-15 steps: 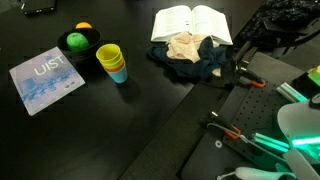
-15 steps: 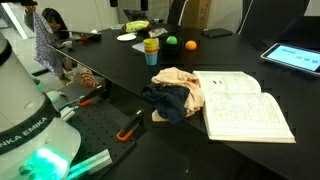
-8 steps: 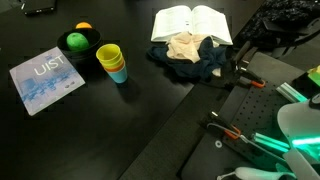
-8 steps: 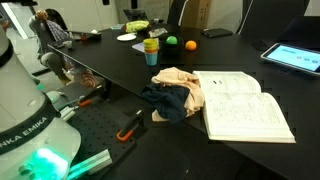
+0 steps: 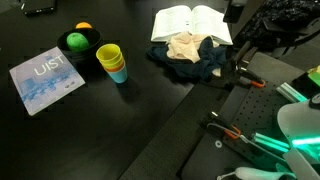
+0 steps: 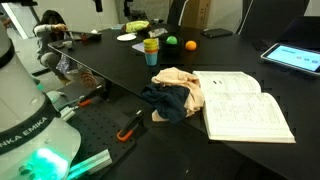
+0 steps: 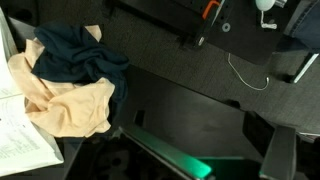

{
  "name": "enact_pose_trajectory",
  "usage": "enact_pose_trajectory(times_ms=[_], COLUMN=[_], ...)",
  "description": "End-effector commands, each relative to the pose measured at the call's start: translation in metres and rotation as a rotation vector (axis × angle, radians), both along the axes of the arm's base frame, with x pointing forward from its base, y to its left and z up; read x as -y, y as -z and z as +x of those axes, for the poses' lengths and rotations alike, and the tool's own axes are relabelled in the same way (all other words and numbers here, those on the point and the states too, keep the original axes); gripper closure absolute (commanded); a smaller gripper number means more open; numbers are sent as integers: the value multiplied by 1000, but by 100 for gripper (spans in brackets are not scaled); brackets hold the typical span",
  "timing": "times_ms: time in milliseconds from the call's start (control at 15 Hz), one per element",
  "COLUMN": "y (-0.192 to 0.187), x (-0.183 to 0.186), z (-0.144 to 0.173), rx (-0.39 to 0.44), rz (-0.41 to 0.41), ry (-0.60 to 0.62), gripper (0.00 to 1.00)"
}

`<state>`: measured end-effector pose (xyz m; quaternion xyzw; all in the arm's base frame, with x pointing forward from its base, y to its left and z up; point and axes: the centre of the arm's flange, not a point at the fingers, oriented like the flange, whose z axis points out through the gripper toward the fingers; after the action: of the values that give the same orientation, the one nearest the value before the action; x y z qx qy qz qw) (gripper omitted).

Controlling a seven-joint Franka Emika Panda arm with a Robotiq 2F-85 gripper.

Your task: Separate the cups

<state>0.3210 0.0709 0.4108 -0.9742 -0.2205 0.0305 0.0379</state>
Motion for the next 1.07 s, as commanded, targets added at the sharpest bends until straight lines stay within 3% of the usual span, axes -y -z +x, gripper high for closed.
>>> enact_pose_trajectory(times_ms=[0,733,1000], y=[-7,-9,9], x=[-9,-38,-47], z=[15,36,45], rx=[4,56,-3], rz=[21,19,-24], ry=[-39,-147,-191], gripper=[0,0,0])
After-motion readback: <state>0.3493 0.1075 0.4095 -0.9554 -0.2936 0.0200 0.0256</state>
